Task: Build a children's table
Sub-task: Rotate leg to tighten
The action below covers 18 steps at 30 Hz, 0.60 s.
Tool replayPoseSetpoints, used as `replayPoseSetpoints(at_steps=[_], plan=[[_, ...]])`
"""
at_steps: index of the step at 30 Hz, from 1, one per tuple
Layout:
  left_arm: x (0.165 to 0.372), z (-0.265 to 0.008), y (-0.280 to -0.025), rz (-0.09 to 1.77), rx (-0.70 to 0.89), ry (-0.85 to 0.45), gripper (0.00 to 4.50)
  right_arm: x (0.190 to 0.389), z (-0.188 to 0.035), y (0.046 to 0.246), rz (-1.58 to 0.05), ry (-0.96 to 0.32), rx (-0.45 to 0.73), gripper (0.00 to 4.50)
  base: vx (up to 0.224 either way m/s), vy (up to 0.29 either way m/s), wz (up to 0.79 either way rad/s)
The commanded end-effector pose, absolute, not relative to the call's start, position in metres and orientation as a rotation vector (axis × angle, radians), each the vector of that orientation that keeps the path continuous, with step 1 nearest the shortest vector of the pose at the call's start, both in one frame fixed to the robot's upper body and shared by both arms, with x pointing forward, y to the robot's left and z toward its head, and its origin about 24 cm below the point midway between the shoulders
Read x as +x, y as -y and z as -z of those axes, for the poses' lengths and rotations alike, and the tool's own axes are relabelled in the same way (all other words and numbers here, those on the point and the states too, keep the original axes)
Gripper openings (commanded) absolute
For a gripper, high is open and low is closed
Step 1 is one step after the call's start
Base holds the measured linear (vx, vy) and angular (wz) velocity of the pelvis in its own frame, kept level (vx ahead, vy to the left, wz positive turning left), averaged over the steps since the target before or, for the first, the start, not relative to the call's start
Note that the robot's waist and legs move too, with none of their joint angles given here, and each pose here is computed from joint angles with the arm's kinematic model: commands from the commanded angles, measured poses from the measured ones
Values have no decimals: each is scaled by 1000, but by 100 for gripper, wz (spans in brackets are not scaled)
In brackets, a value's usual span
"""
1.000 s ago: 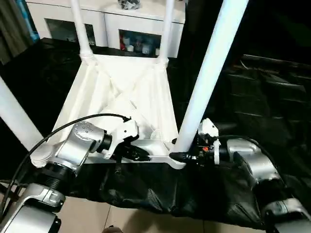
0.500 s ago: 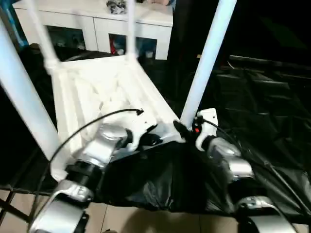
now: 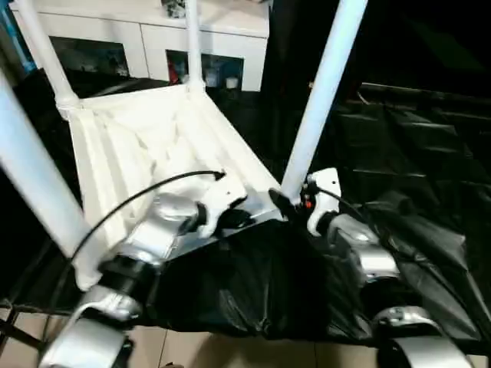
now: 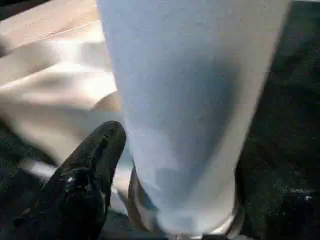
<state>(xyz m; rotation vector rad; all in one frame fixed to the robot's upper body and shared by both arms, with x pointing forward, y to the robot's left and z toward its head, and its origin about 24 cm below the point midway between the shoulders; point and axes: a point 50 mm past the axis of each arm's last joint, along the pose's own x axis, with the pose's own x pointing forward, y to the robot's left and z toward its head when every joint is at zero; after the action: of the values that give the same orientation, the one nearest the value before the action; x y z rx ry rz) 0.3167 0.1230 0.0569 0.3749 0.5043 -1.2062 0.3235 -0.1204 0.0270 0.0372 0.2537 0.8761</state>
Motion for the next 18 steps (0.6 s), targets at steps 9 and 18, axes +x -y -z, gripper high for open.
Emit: replayPoseSetpoints(at_steps=[9, 18], plan=[[304, -57, -133, 1401, 408, -543, 0, 308, -39, 126, -1282, -312, -22, 338, 0, 0, 0], [302, -60, -142, 1442, 411, -560, 0, 303, -40, 125, -1369, -354, -13, 268, 0, 0, 0]])
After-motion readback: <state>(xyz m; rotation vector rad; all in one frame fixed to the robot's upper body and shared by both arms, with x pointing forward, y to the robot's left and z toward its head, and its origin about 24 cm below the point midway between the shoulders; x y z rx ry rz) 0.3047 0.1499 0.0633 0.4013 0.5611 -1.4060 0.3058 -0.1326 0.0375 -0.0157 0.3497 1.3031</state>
